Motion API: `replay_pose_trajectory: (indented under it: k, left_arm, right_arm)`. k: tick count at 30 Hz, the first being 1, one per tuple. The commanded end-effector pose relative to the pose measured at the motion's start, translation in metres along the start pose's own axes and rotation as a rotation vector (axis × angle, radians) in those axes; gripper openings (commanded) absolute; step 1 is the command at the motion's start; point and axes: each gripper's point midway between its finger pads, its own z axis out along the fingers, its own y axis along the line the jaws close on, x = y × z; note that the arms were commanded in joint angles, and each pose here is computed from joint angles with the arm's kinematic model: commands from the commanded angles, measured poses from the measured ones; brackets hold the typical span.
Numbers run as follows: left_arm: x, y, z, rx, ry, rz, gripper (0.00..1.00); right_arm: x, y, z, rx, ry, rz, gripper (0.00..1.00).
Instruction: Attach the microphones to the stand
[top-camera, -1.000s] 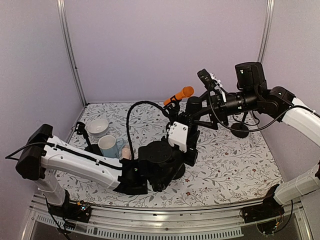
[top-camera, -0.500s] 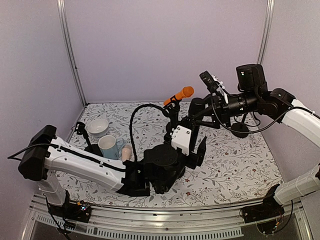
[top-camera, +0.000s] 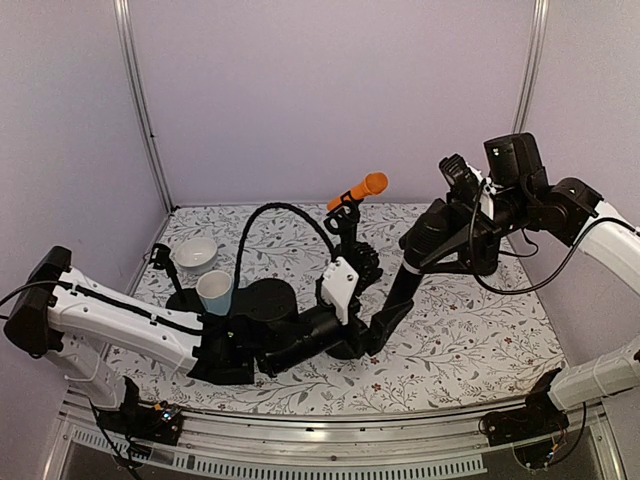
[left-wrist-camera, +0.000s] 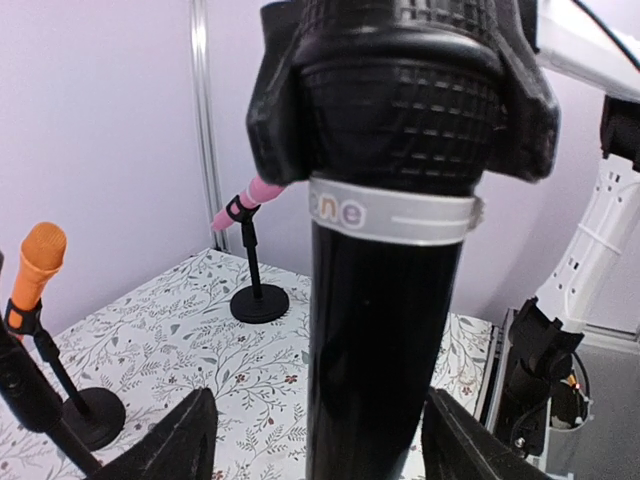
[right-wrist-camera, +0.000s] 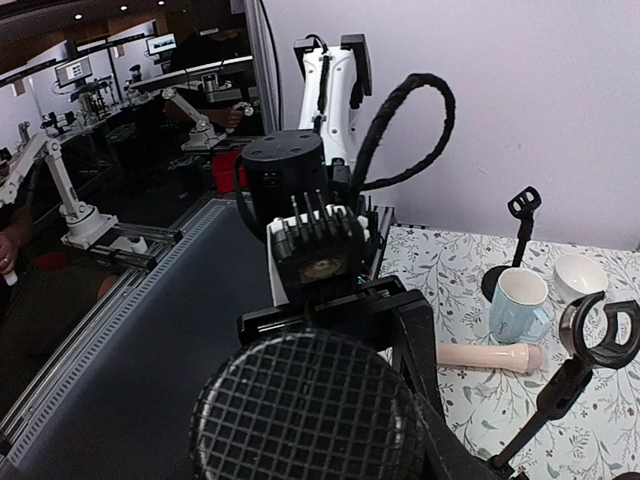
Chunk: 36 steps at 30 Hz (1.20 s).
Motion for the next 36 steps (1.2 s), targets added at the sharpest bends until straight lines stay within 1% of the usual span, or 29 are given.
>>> replay_pose_trajectory:
  k: [1, 2, 6, 9, 10, 11, 13, 14, 15, 16, 17, 19, 23, 26, 31, 36]
  left_arm:
    - [-0.007, -0.012, 0.000, 0.177, -0.023, 0.037, 0.70]
    - [-0.008, -0.016, 0.000, 0.202, -0.029, 0.038, 0.68]
    - [-0.006, -0.017, 0.006, 0.219, -0.044, 0.037, 0.65]
    - [-0.003, -0.017, 0.012, 0.230, -0.045, 0.036, 0.51]
    - [-0.003, -0.017, 0.014, 0.233, -0.047, 0.033, 0.45]
    - [-0.004, -0.016, 0.015, 0.236, -0.050, 0.031, 0.38]
    - [-0.004, -0.014, 0.016, 0.240, -0.049, 0.028, 0.26]
    - [-0.003, -0.013, 0.016, 0.244, -0.046, 0.024, 0.20]
    - [-0.003, -0.012, 0.016, 0.249, -0.045, 0.020, 0.16]
    - [-0.002, -0.010, 0.016, 0.251, -0.040, 0.018, 0.14]
    - [-0.002, -0.009, 0.016, 0.251, -0.036, 0.014, 0.13]
    - [-0.001, -0.005, 0.015, 0.246, -0.029, 0.003, 0.10]
    - [0.000, 0.000, 0.014, 0.253, -0.004, -0.003, 0.08]
    - [-0.002, 0.004, 0.013, 0.245, 0.004, 0.002, 0.08]
    - [-0.006, 0.007, 0.012, 0.240, 0.012, 0.003, 0.07]
    - [-0.011, 0.008, 0.012, 0.237, 0.001, -0.010, 0.07]
  right_arm:
    - [-0.006, 0.018, -0.001, -0.104, -0.031, -0.053, 0.20]
    - [-0.006, 0.018, -0.001, -0.103, -0.031, -0.057, 0.20]
    - [-0.008, 0.020, -0.002, -0.103, -0.036, -0.067, 0.20]
    - [-0.009, 0.020, -0.003, -0.091, -0.034, -0.079, 0.20]
    - [-0.008, 0.019, -0.003, -0.082, -0.031, -0.075, 0.17]
    - [-0.008, 0.016, -0.003, -0.066, -0.024, -0.075, 0.16]
    - [-0.006, 0.007, -0.002, -0.020, -0.009, -0.078, 0.18]
    - [-0.007, 0.003, -0.003, 0.007, -0.003, -0.067, 0.22]
    - [-0.006, -0.001, -0.003, 0.031, 0.004, -0.062, 0.28]
    - [-0.007, -0.005, -0.003, 0.057, 0.011, -0.059, 0.38]
    - [-0.007, -0.010, -0.004, 0.083, 0.017, -0.041, 0.47]
    - [-0.008, -0.015, -0.005, 0.119, 0.027, -0.027, 0.57]
    - [-0.007, -0.020, -0.007, 0.160, 0.047, -0.014, 0.63]
    - [-0.004, -0.022, -0.008, 0.180, 0.059, -0.011, 0.64]
    - [-0.004, -0.024, -0.007, 0.175, 0.058, 0.003, 0.59]
    - [0.002, -0.028, -0.006, 0.182, 0.074, 0.001, 0.57]
